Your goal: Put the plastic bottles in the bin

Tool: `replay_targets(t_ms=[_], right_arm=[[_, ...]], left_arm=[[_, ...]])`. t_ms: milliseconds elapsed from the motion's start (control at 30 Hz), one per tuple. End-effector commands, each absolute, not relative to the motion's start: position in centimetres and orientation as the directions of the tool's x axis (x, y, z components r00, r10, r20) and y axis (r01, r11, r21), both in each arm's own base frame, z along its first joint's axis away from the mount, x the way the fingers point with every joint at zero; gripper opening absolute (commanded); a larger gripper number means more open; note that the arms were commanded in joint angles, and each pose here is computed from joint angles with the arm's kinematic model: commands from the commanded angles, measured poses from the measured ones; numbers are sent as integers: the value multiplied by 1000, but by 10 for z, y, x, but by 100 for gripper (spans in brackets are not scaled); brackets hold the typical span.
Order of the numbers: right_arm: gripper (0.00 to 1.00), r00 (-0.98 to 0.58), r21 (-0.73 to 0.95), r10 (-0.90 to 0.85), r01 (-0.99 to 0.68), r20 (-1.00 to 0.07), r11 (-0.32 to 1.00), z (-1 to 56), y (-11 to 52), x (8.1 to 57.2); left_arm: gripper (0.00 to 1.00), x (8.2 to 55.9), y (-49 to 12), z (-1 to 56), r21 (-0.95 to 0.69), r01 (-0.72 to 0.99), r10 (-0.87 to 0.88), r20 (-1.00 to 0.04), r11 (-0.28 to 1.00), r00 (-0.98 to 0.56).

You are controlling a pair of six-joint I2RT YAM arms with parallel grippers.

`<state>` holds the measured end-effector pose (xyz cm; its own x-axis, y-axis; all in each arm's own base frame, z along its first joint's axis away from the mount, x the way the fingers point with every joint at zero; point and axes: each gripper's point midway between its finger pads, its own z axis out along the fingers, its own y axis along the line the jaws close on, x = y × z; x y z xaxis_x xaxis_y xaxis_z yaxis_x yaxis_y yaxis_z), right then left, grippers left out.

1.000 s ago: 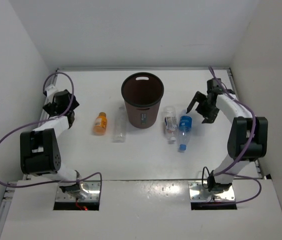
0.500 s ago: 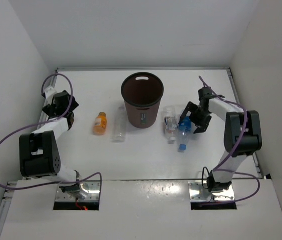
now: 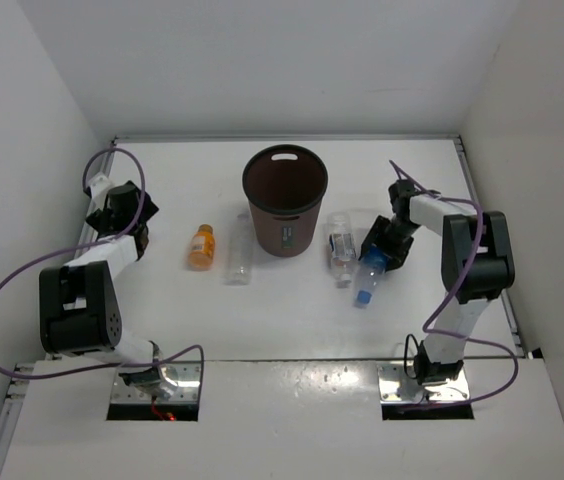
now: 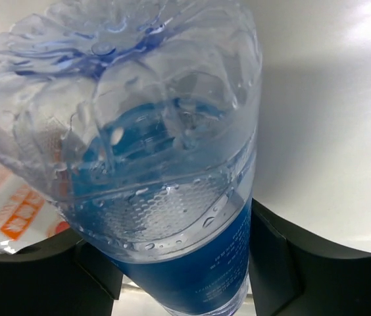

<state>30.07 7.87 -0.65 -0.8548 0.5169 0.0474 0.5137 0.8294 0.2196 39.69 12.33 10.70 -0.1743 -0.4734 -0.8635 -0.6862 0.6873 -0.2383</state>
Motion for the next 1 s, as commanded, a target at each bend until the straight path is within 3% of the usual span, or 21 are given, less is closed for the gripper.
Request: replay_targets(t_ms=[0,133,300,433,500,700,967], right_arm=[[36,-840,157,540,526,-56,836,18,57,315],[29,-817,148,527,506,-232,850,79,40,351],[23,-708,295,527,437,-470,850,185,46,401],[3,-596,386,530,364,-603,848,265,49,421],[2,-561,416,521,315,-644,853,290,54,424],[2,-465,546,475,-22,-747,837,377,108,433],[2,-491,493,354,-185,-796,850,390,179,437]], left_arm=[[100,402,131,119,-272,-696,-480,-869,664,-118],[100,392,136,114,-298,-750,-523,-849,591,-76],[100,385,138,113,-302,-778,-543,-838,551,-59],[100,398,119,118,-246,-670,-498,-841,700,-211],[100,405,108,118,-237,-596,-468,-842,767,-267],[100,407,99,114,-303,-594,-530,-809,745,-253],[100,408,92,106,-338,-578,-559,-788,743,-258]])
